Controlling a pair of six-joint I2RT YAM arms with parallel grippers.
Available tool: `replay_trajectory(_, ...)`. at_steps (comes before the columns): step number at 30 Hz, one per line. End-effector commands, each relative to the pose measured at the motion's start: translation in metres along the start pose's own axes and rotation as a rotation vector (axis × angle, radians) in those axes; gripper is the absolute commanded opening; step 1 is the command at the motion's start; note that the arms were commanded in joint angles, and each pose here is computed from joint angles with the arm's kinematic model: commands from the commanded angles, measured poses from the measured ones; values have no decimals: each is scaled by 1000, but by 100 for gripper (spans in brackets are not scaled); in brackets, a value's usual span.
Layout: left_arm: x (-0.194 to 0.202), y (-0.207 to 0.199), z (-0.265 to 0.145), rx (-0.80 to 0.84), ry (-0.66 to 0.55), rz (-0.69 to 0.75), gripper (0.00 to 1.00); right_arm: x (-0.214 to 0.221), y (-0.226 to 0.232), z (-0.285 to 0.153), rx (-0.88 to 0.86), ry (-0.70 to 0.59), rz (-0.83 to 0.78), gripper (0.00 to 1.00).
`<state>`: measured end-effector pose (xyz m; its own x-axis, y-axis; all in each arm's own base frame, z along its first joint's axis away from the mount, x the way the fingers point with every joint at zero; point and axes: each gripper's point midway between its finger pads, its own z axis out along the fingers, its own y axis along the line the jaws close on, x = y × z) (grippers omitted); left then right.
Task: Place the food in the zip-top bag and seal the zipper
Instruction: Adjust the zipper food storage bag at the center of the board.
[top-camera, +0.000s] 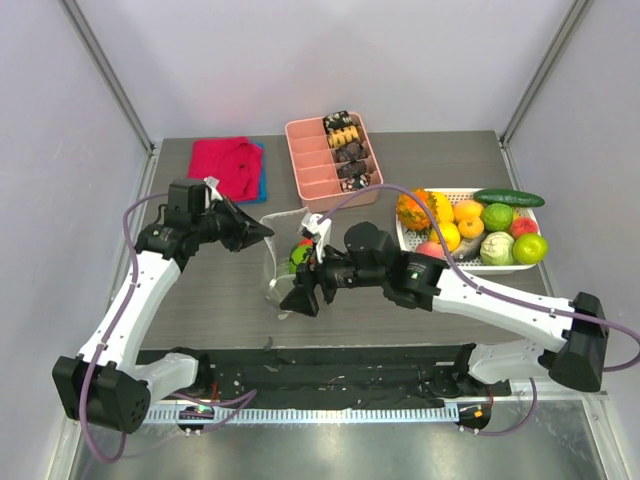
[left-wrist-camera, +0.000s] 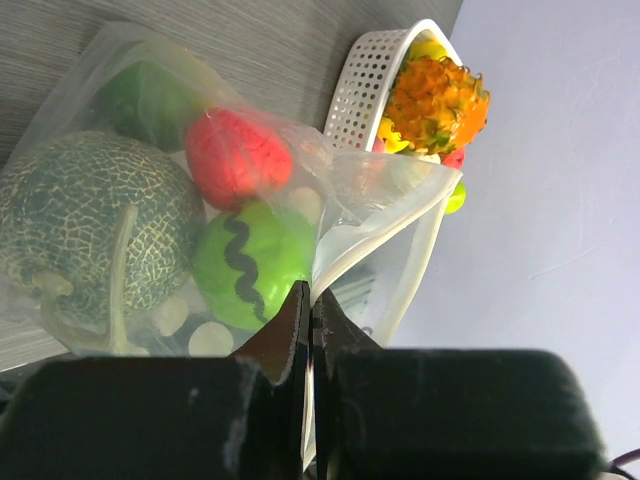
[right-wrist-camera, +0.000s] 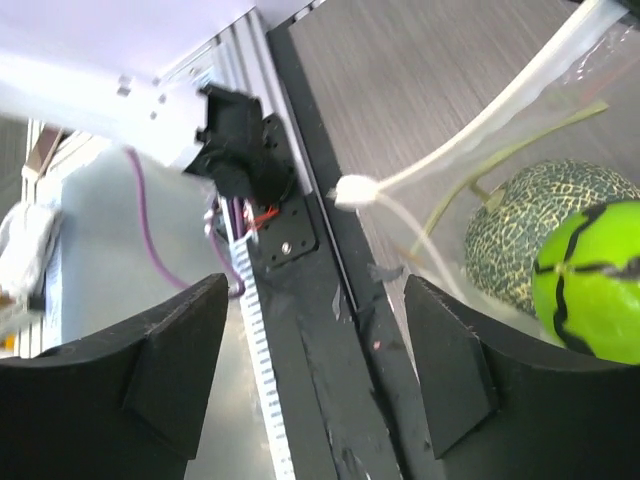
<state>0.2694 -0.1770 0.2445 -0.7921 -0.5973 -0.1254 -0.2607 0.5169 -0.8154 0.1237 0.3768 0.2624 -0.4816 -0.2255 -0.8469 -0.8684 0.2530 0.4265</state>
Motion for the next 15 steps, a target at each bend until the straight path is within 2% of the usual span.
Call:
replay_trajectory(1, -6, -13, -6, 58, -45, -31, 0, -40, 2, 22, 54, -159, 30, 77)
replay_trajectory(5, -4, -16, -7, 78, -41, -39, 0, -34, -6, 42, 122, -149, 20, 77)
replay_trajectory(7, -3, -18, -10, 91, -38, -36, 0, -37, -24, 47, 215, -171, 22, 78)
replay_trajectory(14, 5, -11, -11, 90, -26, -29, 0, -67, -40, 48, 339, -247, 46, 78)
replay_trajectory(15, 7, -7, -11, 81, -20, -29, 0, -66, -44, 46, 366, -239, 46, 70)
